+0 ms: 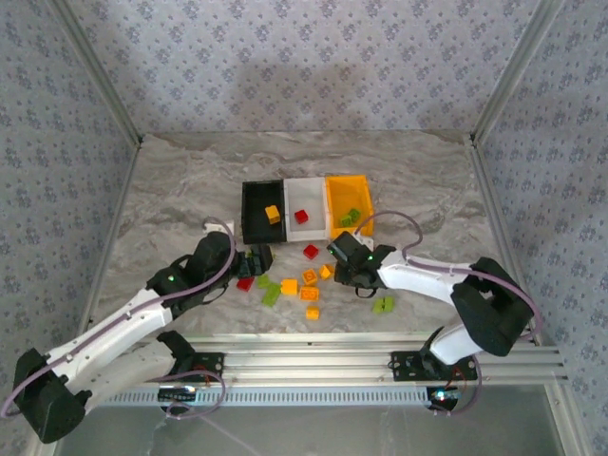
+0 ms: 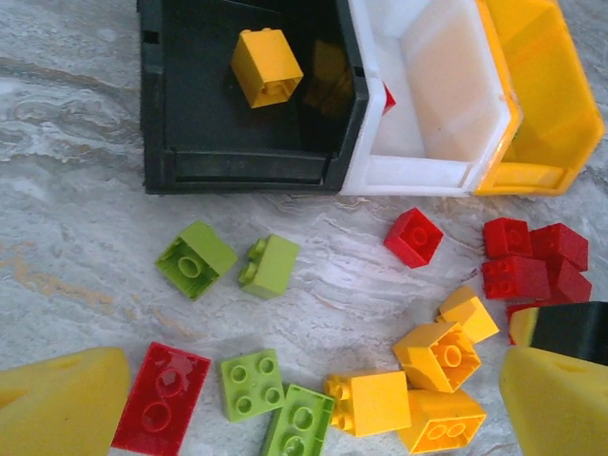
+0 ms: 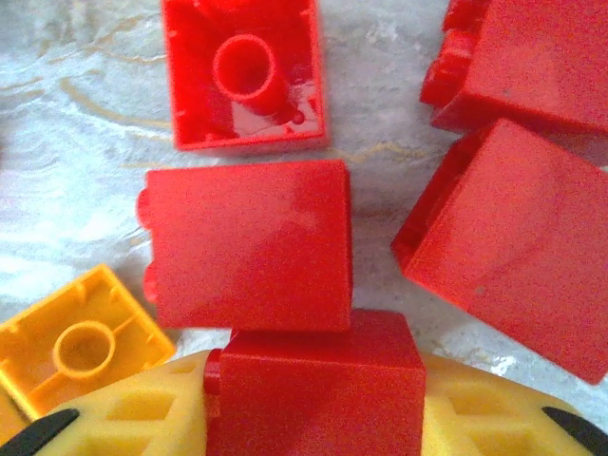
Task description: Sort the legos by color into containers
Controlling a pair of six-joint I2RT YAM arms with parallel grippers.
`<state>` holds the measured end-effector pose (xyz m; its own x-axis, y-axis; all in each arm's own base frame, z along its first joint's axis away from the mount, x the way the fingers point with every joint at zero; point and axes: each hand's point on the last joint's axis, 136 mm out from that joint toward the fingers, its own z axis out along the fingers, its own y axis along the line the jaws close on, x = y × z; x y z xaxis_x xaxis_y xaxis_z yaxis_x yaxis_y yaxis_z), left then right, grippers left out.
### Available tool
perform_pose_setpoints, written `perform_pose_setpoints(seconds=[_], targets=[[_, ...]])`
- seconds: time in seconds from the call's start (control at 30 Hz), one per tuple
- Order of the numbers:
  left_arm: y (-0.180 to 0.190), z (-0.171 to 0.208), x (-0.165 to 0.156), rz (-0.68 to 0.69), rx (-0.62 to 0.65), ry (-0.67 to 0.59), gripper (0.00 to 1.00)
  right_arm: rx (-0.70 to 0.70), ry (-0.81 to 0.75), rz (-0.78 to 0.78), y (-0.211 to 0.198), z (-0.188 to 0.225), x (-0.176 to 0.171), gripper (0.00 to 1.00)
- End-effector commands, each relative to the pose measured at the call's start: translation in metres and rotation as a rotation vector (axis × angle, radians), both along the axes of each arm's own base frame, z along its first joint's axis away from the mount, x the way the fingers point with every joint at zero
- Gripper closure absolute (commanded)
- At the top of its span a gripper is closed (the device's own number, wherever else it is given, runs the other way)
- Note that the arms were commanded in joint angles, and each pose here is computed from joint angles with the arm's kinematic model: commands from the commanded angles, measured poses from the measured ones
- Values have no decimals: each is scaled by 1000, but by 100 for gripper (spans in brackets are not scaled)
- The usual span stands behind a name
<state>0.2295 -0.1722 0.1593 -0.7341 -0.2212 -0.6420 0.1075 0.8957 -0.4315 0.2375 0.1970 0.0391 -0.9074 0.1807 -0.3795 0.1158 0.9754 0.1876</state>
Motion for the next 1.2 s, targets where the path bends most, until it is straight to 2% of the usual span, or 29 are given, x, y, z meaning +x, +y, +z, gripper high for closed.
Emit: perform_pose_setpoints(seconds=[0.0,0.17,0.37,0.6,0.8,1.0,1.17], targets=[[14,-6,-7,35,26,10,0,45,-67,39,7,38,2,64],[30,-14,-15,81,32,16,1,154,-111,190,47,92,15,64],[43,-25,-21,125,41,28,0,144,-153,256,93,125,59,63],[48,-42,-27,133,58,63,0,93,-111,193,111,101,124,63],[47,-51,-28,114,67,68,2,75,-83,100,105,78,157,62],[44,-58,-25,83,99,69,7,109,-3,51,102,59,166,49],[34,-61,-21,33,113,81,9,136,-43,48,104,75,168,39]])
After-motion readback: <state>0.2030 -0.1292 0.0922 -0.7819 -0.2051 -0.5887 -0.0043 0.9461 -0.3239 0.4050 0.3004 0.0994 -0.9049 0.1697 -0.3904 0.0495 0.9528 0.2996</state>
